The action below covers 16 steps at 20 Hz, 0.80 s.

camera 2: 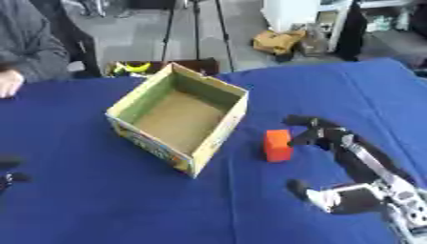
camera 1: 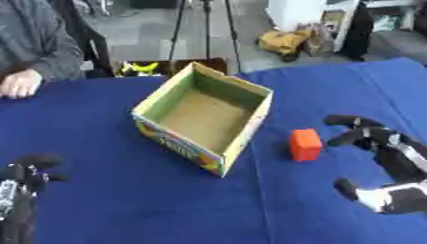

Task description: Pick up objects on the table and place them in the box.

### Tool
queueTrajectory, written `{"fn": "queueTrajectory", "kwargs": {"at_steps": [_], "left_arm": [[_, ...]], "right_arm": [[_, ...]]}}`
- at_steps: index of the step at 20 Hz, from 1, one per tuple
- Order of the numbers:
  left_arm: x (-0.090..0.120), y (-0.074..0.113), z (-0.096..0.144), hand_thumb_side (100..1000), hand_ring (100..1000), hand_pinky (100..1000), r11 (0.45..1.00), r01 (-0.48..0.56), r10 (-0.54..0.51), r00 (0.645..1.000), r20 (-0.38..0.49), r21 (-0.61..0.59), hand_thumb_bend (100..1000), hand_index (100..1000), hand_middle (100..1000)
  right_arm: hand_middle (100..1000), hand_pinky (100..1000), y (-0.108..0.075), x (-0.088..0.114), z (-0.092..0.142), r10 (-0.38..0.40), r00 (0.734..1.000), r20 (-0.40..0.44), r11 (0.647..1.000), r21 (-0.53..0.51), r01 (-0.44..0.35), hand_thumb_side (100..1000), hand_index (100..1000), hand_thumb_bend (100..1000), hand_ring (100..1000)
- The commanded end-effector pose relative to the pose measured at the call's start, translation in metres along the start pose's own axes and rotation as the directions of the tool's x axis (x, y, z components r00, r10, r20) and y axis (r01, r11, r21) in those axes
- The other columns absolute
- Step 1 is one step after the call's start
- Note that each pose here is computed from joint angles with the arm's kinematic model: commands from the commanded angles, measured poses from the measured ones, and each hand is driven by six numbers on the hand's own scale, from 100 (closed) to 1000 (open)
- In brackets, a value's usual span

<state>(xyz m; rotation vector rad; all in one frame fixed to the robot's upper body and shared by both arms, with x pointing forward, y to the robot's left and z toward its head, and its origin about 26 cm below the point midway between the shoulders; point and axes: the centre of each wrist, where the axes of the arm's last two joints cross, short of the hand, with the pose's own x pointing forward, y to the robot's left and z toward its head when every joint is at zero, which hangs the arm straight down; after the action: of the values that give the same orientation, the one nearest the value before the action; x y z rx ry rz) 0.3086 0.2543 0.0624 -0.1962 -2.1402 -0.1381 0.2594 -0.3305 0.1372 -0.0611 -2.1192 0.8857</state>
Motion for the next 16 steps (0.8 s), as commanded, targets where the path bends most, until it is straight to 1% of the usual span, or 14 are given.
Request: {"fn": "queueTrajectory", "kwargs": {"at_steps": [1,11,16], "left_arm": [[0.0069,0.0001,-0.0042,769,723,567,1.0,0.0,0.0,1.0,0.03,-0.008,100,707,627],[0.0068,0.0002,-0.004,769,724,567,1.0,0.0,0.0,1.0,0.03,-0.007,100,708,627],[0.0068,0.0008,-0.0041,771,725,567,1.0,0.003,-0.003,1.0,0.028,-0.008,100,708,627]], "right_arm": [[866,775,-0.0069,0.0067,-0.0019,0.034,0.999,0.015,0.999,0.019,-0.034,256,717,478,1000],[866,777,-0.0073,0.0067,-0.0019,0.033,0.999,0.015,0.999,0.019,-0.033,265,718,474,1000],[866,777,-0.0136,0.0082,0.0003,0.069,0.997,0.028,0.997,0.038,-0.07,277,722,482,1000]]}}
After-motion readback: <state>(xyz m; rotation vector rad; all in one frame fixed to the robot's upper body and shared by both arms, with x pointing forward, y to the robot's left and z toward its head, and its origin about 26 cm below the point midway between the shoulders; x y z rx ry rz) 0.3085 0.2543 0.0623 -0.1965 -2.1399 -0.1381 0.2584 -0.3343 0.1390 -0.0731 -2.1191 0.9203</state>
